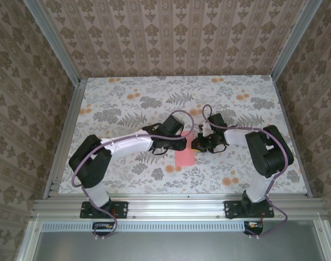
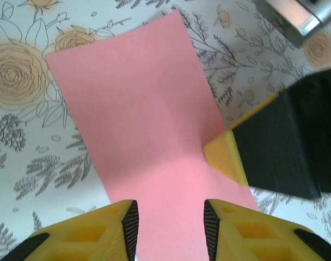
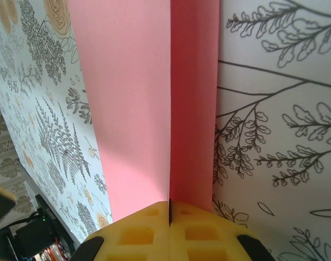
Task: Fold a paper plane with a square sheet of paper (pick it up from the middle)
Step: Third fold the triangle at the center of the table.
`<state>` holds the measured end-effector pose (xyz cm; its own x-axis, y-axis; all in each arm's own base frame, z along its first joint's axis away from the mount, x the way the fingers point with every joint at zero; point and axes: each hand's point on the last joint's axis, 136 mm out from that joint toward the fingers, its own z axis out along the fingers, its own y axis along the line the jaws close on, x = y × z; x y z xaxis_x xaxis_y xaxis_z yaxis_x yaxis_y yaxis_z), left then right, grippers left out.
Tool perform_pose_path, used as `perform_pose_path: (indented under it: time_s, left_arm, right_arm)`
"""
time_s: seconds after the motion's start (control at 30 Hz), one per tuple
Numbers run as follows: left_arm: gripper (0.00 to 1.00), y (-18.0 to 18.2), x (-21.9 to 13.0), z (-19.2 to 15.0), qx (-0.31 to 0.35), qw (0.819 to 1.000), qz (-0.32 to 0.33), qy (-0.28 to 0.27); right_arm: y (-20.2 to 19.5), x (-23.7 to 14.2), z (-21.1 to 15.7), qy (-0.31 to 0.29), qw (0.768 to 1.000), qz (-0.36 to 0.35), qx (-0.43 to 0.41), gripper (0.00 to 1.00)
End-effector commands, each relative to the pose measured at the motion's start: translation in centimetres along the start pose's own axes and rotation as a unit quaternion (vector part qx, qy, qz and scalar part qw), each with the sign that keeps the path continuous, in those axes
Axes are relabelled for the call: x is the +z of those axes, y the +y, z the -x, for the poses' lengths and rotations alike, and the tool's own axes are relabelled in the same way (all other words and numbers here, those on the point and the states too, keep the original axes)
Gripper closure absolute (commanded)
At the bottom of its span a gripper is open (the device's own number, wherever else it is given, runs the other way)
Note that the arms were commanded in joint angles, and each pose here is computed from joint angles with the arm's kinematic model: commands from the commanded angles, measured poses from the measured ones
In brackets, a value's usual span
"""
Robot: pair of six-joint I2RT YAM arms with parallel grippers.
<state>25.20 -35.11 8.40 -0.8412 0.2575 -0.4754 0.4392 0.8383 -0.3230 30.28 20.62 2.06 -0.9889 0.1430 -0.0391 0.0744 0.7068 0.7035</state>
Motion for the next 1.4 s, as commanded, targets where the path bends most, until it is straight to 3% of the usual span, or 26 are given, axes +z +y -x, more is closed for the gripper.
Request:
perform_pose_path:
  time_s: [0.0, 0.17, 0.37, 0.47, 0.93, 1.17, 1.27, 1.37]
  left_arm:
    - [0.58, -0.2, -1.2, -0.1, 0.036, 0.998, 0.017, -0.04]
    - [0.48, -1.9, -1.9, -2.6, 0.126, 0.99, 0.048, -0.051]
    - [0.42, -4.4, -1.3, -5.4, 0.246, 0.964, 0.098, -0.033]
    - [0.36, -4.8, -0.5, -6.2, 0.262, 0.959, 0.102, -0.026]
    - [0.29, -5.3, 2.1, -6.4, 0.304, 0.941, 0.151, 0.005]
    - [0.32, -4.8, 2.8, -6.6, 0.303, 0.937, 0.175, 0.013]
    - [0.39, -4.6, 2.7, -6.5, 0.302, 0.936, 0.181, 0.011]
    - [0.53, -4.6, 2.4, -6.4, 0.3, 0.937, 0.181, 0.008]
  right_arm:
    - [0.4, -0.2, 0.3, -0.014, 1.0, 0.014, 0.011, 0.94]
    - [0.4, -0.2, 0.4, -0.02, 0.999, 0.02, 0.032, 0.96]
    - [0.6, -0.2, 0.6, -0.028, 0.998, 0.028, 0.051, 0.96]
    - [0.5, -0.1, 0.6, -0.028, 0.998, 0.026, 0.056, 0.96]
    - [1.0, -0.2, 0.5, -0.023, 0.997, 0.037, 0.064, 0.95]
    - [1.1, -0.3, 0.6, -0.024, 0.997, 0.037, 0.064, 0.94]
    - [1.1, -0.3, 0.7, -0.024, 0.997, 0.035, 0.063, 0.93]
    - [0.9, -0.3, 0.7, -0.024, 0.997, 0.029, 0.062, 0.91]
